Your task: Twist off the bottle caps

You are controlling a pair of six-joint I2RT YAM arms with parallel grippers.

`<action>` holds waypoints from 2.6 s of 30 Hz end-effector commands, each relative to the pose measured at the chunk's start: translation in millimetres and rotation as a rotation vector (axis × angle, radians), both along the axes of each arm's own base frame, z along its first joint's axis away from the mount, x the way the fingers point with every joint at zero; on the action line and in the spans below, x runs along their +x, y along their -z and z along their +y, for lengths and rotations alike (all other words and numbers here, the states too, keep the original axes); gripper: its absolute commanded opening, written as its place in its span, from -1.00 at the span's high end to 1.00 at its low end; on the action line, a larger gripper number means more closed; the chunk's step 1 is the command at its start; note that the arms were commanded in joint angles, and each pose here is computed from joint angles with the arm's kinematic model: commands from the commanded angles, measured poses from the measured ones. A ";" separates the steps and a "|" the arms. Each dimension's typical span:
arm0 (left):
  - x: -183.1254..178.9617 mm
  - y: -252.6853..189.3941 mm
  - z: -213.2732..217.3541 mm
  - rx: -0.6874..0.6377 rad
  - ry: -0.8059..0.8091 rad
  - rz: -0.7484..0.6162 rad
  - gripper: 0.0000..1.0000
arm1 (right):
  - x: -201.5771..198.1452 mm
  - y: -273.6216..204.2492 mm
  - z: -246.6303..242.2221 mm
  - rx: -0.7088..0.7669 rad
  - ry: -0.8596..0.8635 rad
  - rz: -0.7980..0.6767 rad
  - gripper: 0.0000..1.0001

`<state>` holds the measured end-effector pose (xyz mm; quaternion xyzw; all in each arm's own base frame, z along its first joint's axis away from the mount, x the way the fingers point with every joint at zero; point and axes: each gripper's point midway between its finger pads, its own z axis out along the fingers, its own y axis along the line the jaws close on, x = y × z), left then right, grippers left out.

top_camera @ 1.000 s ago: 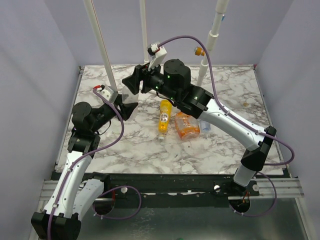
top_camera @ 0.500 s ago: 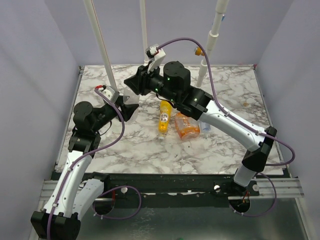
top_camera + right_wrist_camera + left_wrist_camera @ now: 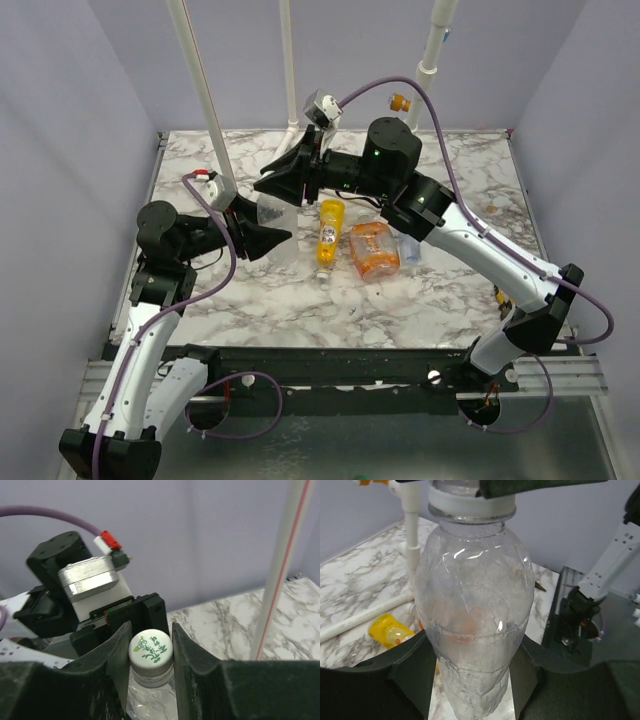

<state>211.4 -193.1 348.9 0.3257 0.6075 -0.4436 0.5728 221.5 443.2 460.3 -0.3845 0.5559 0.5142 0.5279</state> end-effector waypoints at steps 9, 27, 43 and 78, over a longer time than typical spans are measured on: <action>-49.6 -27.8 -11.9 -0.032 0.235 0.018 0.88 | -87.6 -2.6 -20.7 0.034 -0.562 -0.079 0.99; 38.0 8.8 25.0 0.085 -0.259 -0.144 0.88 | 37.2 -4.8 -33.4 -0.040 0.231 0.100 -1.00; 57.2 21.1 36.5 0.119 -0.363 -0.099 0.88 | 74.6 9.7 7.7 -0.077 0.351 0.191 -0.49; 55.1 17.2 30.6 0.099 -0.329 -0.063 0.88 | 53.4 22.0 17.8 -0.122 0.295 0.153 0.88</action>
